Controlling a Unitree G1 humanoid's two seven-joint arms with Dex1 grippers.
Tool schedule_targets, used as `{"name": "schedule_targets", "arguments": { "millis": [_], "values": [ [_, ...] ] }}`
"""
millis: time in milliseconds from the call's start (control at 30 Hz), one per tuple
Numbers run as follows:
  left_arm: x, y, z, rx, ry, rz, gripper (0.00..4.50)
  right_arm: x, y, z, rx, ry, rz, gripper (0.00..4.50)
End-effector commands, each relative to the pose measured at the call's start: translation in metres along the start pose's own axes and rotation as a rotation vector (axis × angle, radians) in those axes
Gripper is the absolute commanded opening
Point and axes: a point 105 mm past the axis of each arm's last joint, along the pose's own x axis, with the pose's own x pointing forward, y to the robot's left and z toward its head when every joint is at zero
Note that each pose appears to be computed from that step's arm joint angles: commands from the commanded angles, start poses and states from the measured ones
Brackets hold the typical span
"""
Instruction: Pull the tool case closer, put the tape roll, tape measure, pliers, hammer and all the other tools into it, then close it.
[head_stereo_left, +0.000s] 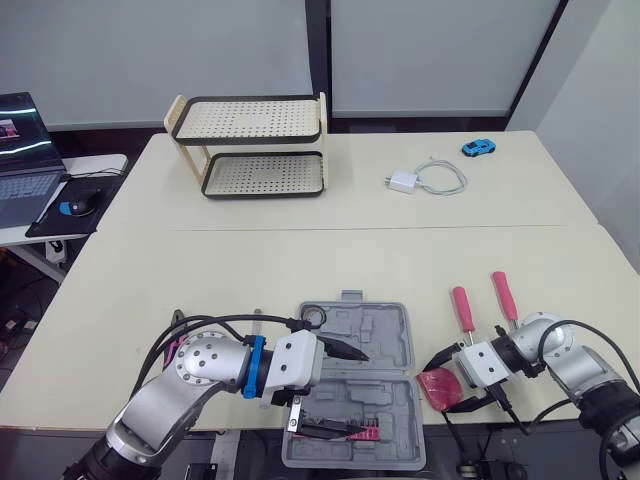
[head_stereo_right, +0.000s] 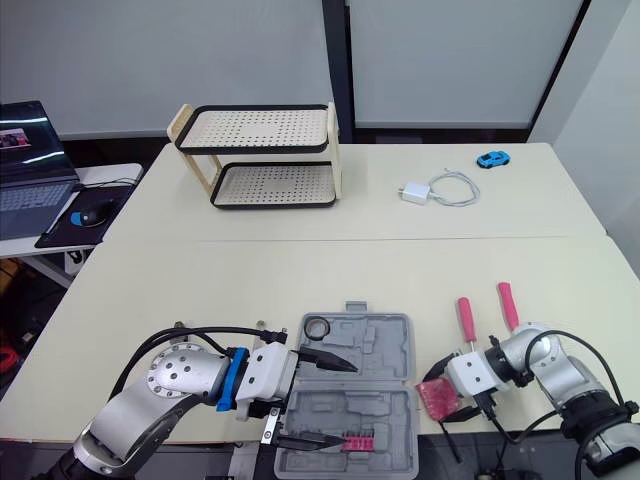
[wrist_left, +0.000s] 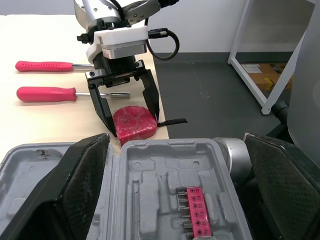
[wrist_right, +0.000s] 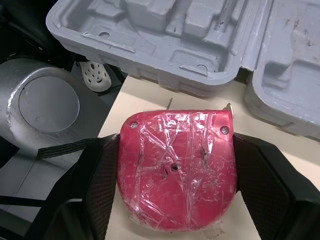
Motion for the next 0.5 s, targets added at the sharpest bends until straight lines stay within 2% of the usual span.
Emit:
{"name": "schedule_targets", "arguments": {
  "millis": [33,500],
  "values": [
    [0.0,0.0,0.011,0.041,-0.02,0.002,4.5,-0.004,-0.004,0.002,-0.013,0.004,-0.012,3.15],
    [-0.002,0.008,0.018,0.035,-0.044,0.047,4.5,-0.028,-0.006,0.025,0.127,-0.018,-0.178,3.15]
  ]
}}
